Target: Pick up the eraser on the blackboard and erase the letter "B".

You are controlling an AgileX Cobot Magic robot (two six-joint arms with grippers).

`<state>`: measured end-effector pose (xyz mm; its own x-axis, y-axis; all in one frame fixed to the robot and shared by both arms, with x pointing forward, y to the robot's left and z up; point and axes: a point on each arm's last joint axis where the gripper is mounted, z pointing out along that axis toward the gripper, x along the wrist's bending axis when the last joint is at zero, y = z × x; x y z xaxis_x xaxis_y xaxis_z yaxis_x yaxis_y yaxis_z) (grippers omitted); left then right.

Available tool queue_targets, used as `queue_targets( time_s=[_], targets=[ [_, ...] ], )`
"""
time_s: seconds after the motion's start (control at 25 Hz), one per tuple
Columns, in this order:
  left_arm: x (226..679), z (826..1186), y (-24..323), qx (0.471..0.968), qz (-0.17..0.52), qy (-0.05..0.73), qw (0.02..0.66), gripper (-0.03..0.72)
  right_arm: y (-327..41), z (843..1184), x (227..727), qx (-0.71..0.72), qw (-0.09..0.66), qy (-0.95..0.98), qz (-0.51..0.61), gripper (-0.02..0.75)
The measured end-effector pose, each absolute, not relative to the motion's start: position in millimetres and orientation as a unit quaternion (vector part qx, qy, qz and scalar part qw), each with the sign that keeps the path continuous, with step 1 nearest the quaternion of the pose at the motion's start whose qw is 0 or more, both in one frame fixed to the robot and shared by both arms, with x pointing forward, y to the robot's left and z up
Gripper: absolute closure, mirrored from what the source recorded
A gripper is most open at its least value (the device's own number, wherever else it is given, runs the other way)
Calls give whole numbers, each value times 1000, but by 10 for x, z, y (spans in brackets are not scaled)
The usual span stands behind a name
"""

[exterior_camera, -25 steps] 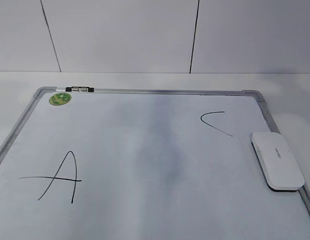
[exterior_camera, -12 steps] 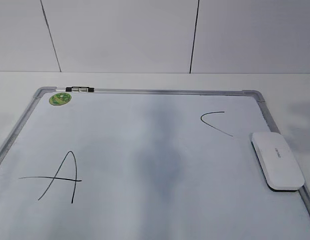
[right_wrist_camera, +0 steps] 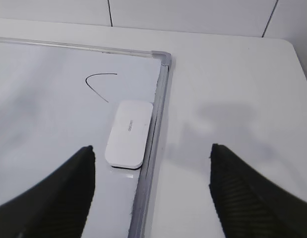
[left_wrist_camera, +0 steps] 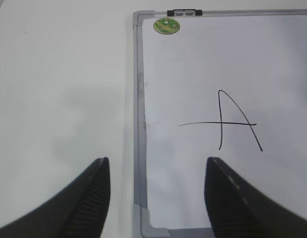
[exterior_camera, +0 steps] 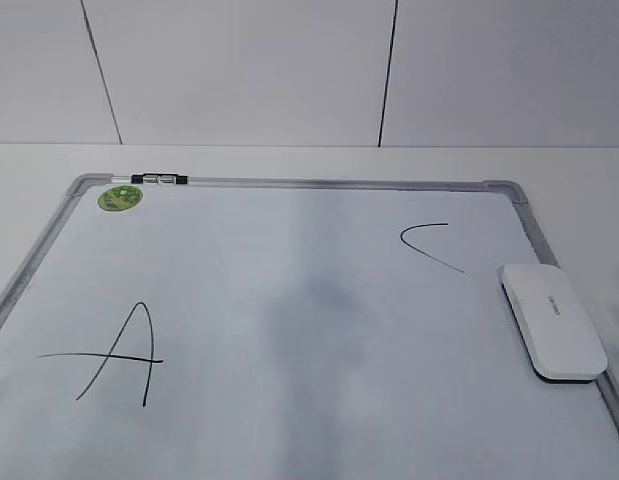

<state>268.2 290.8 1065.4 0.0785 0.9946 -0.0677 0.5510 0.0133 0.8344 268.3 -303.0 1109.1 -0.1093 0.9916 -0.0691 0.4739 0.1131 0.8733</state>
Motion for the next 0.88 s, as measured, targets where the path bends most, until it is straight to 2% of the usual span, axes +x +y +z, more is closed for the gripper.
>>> queue_targets(
  time_s=[0.48, 0.88],
  targets=[
    [2348, 10664, 2908, 606, 364, 571, 418, 235, -3096, 10624, 2382, 568, 357, 653, 352, 173],
    [2325, 10514, 2922, 630, 336, 591, 375, 255, -3113, 10475, 2333, 574, 350, 658, 339, 173]
  ],
)
